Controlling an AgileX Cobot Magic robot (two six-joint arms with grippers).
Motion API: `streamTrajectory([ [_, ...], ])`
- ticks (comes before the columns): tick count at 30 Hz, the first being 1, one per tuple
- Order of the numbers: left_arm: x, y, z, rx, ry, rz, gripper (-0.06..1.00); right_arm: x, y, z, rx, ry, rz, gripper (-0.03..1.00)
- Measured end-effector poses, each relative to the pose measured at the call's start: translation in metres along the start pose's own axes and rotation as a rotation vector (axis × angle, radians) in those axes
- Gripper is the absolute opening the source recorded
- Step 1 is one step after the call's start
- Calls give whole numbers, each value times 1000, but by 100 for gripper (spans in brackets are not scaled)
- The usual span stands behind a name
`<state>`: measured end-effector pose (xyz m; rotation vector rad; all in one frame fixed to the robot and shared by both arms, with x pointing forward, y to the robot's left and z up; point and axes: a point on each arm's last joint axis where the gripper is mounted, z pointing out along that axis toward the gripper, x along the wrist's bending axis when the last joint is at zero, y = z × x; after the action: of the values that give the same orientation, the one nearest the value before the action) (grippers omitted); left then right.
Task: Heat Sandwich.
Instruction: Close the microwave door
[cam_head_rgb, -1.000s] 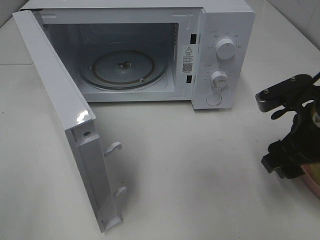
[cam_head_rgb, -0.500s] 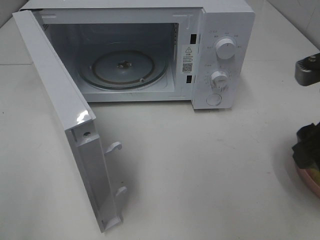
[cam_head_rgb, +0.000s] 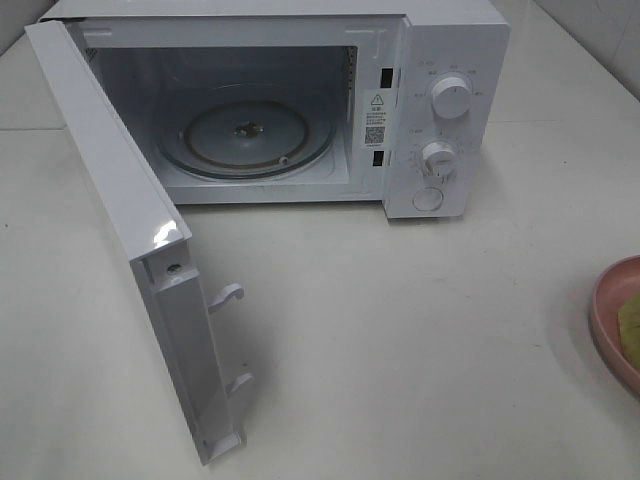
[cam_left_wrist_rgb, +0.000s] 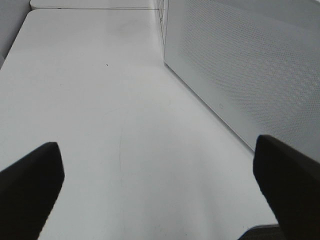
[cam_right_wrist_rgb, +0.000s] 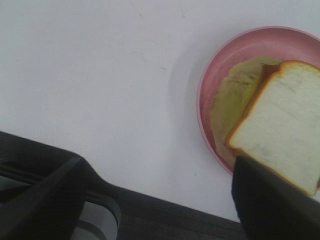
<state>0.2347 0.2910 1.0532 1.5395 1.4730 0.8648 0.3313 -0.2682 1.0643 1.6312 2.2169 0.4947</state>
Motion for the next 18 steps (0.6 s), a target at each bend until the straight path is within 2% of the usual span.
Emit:
streamTrajectory([
  [8, 0, 0, 0, 0, 0, 0, 97, -7, -24, -23, -113, 5, 34, 77],
  [18, 0, 0, 0, 0, 0, 0, 97, -16, -67, -31, -287, -102, 223, 77],
])
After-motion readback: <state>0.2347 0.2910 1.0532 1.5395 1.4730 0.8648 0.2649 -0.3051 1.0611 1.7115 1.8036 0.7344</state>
